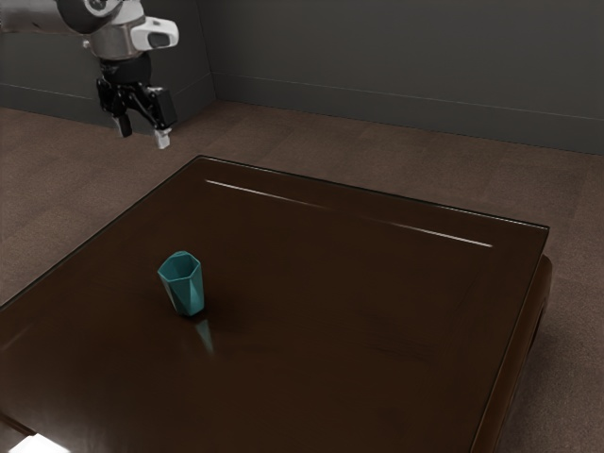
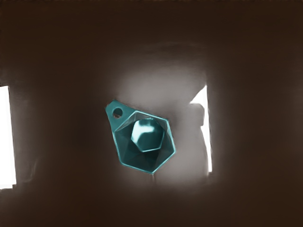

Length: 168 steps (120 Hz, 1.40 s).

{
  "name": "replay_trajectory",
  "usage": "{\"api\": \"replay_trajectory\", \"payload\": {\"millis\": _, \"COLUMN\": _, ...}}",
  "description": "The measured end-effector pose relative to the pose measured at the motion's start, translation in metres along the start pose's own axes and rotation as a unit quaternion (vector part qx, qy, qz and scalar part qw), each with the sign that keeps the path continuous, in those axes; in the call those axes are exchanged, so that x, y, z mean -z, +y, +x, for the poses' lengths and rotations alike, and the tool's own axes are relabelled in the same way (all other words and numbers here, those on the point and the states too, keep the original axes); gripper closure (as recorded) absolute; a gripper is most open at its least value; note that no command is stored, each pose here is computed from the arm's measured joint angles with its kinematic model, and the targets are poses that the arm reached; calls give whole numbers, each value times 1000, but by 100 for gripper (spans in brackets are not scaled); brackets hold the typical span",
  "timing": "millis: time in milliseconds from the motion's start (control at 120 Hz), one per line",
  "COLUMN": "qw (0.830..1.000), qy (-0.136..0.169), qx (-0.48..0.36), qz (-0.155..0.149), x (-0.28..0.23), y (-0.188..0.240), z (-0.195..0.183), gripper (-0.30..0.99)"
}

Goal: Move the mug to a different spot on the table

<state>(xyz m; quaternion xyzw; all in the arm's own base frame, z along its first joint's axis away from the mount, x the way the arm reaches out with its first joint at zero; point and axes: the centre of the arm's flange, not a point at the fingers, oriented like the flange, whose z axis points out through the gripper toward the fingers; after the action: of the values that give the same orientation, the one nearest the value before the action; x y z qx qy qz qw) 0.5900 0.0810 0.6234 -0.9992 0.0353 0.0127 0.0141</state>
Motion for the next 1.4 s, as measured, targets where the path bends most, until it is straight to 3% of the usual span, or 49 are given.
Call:
{"api": "replay_trajectory", "payload": {"millis": 117, "qw": 1000, "qy": 9, "qx": 8, "qz": 1, "x": -4, "y": -8, "z": 5, "gripper": 0}}
{"api": "replay_trajectory", "payload": {"millis": 275, "qw": 995, "qy": 20, "qx": 102, "qz": 1, "x": -19, "y": -36, "z": 3, "gripper": 0}}
{"api": "replay_trajectory", "payload": {"millis": 417, "qw": 984, "qy": 64, "qx": 168, "qz": 15, "x": -40, "y": -42, "z": 18, "gripper": 0}}
{"api": "replay_trajectory", "payload": {"millis": 550, "qw": 966, "qy": 78, "qx": 248, "qz": -15, "x": -75, "y": -53, "z": 40, "gripper": 0}}
{"api": "replay_trajectory", "payload": {"millis": 692, "qw": 946, "qy": 55, "qx": 317, "qz": -50, "x": -126, "y": -51, "z": 46, "gripper": 0}}
{"api": "replay_trajectory", "payload": {"millis": 833, "qw": 925, "qy": 31, "qx": 373, "qz": -67, "x": -172, "y": -50, "z": 41, "gripper": 0}}
{"api": "replay_trajectory", "payload": {"millis": 967, "qw": 910, "qy": 12, "qx": 411, "qz": -59, "x": -214, "y": -51, "z": 47, "gripper": 0}}
{"api": "replay_trajectory", "payload": {"millis": 1142, "qw": 900, "qy": -11, "qx": 434, "qz": -27, "x": -258, "y": -53, "z": 46, "gripper": 0}}
{"api": "replay_trajectory", "payload": {"millis": 1400, "qw": 891, "qy": -22, "qx": 453, "qz": -7, "x": -301, "y": -55, "z": 47, "gripper": 0}}
